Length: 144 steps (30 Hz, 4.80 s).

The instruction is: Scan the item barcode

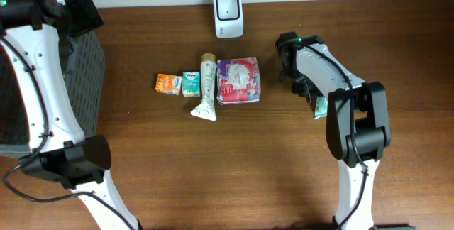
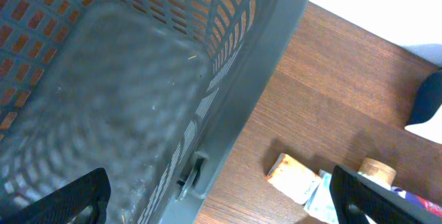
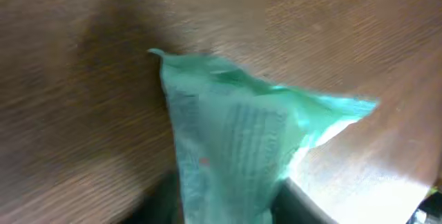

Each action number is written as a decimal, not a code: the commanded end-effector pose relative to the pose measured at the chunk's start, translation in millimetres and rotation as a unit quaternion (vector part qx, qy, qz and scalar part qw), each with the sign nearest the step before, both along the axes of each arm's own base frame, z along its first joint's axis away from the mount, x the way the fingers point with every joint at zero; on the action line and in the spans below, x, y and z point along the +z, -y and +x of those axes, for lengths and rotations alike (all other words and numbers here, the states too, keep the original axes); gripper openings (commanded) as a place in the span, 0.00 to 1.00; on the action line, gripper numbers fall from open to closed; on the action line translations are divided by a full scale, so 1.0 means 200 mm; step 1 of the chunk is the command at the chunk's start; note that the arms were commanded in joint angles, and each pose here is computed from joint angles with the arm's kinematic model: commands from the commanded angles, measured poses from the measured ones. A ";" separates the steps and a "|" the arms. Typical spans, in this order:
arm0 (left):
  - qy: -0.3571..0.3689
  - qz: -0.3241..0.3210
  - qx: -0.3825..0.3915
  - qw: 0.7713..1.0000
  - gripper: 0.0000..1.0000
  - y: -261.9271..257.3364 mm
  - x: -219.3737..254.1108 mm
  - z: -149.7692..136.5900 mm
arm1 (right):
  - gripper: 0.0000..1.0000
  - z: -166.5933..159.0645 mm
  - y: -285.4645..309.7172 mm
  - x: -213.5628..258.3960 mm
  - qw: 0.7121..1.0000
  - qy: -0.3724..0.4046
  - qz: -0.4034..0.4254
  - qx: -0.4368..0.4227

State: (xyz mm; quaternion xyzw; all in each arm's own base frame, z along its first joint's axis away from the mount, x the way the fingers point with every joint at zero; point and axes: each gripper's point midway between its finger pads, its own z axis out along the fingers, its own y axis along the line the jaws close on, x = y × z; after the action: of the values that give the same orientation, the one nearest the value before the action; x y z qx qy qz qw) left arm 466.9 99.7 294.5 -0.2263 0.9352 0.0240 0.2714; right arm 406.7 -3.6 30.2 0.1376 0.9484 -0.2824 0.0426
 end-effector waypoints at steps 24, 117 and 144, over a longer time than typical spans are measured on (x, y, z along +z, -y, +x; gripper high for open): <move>0.006 -0.003 0.002 1.000 0.99 0.00 0.02 0.00 | 0.80 -0.12 0.23 0.01 0.825 0.015 0.565 0.014; 0.006 -0.003 0.004 1.000 0.99 -0.01 0.02 -0.01 | 0.89 -0.16 1.87 0.37 0.939 0.181 0.037 -0.291; 0.006 -0.003 0.004 1.000 0.99 -0.01 0.02 -0.01 | 0.99 0.32 -0.95 0.09 0.855 -0.006 0.467 0.225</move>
State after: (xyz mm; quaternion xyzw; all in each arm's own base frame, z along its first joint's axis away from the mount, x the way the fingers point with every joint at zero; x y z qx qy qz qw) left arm 466.8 100.2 294.5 -0.2268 0.9350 0.0241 0.2714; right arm 483.2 175.2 56.4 -0.0782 0.9784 0.1809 0.0618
